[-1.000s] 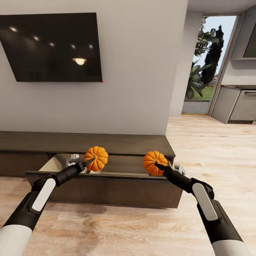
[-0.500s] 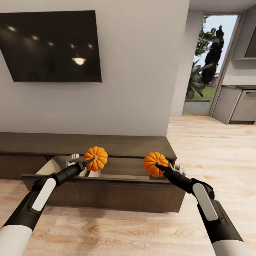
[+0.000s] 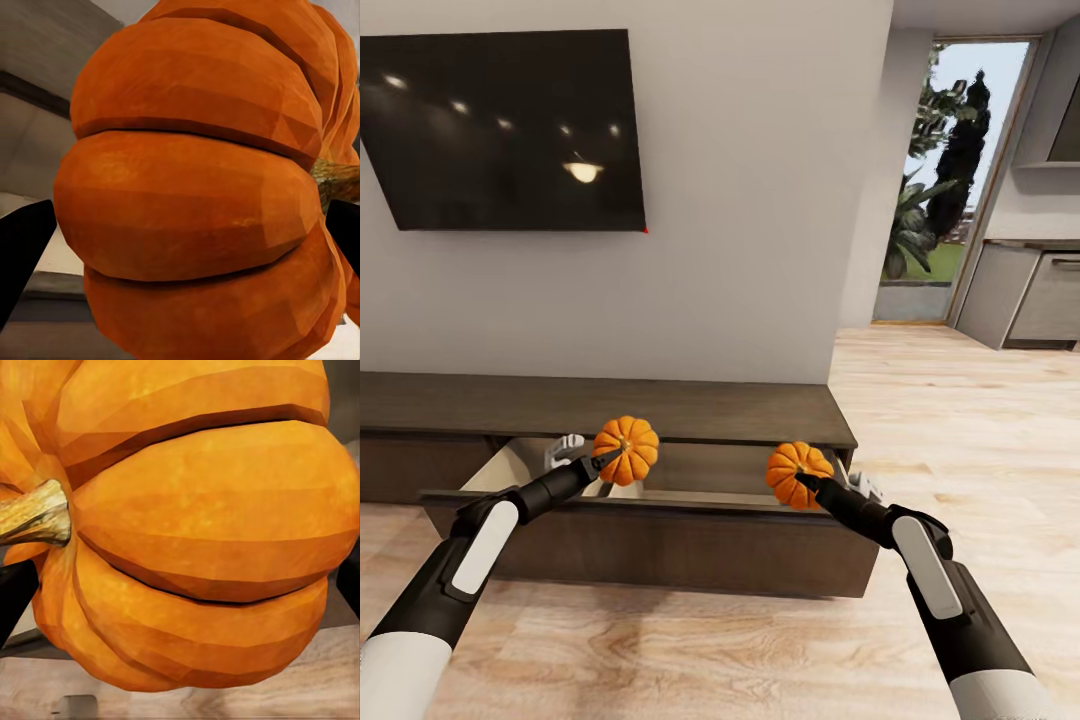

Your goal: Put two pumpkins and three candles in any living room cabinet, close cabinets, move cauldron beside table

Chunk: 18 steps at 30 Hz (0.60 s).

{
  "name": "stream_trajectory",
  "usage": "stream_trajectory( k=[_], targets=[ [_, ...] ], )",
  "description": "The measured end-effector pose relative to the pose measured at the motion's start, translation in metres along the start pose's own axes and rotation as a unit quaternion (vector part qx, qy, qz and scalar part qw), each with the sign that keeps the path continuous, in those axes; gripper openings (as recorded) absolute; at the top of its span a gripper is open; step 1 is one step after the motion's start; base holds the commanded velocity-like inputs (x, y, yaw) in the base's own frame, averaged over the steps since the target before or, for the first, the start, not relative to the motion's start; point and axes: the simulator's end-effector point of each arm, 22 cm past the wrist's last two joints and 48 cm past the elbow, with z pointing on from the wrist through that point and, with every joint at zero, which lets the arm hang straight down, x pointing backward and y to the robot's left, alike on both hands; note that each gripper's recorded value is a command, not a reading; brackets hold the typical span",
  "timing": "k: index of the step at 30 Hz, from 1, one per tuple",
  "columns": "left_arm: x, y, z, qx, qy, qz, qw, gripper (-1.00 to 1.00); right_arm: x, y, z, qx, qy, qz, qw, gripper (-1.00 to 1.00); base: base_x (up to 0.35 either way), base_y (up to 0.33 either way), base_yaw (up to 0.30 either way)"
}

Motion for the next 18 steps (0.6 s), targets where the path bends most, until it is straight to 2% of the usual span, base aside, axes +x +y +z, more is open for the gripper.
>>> stream_trajectory(
  k=[6,10,18],
  targets=[
    [0.017,-0.008,0.008,-0.001,0.021,0.008,0.9998,-1.00,0.013,-0.001,0.006,0.004,0.016,-0.006,0.9998,-1.00,0.000,0.000,0.000],
    [0.021,-0.011,0.010,0.001,0.026,0.010,0.9996,-1.00,0.015,-0.001,0.007,0.005,0.018,-0.007,0.9998,-1.00,0.000,0.000,0.000],
    [0.045,-0.032,0.020,0.020,0.054,0.013,0.9983,-1.00,0.016,0.000,0.007,0.004,0.019,-0.008,0.9998,-1.00,0.000,0.000,0.000]
  ],
)
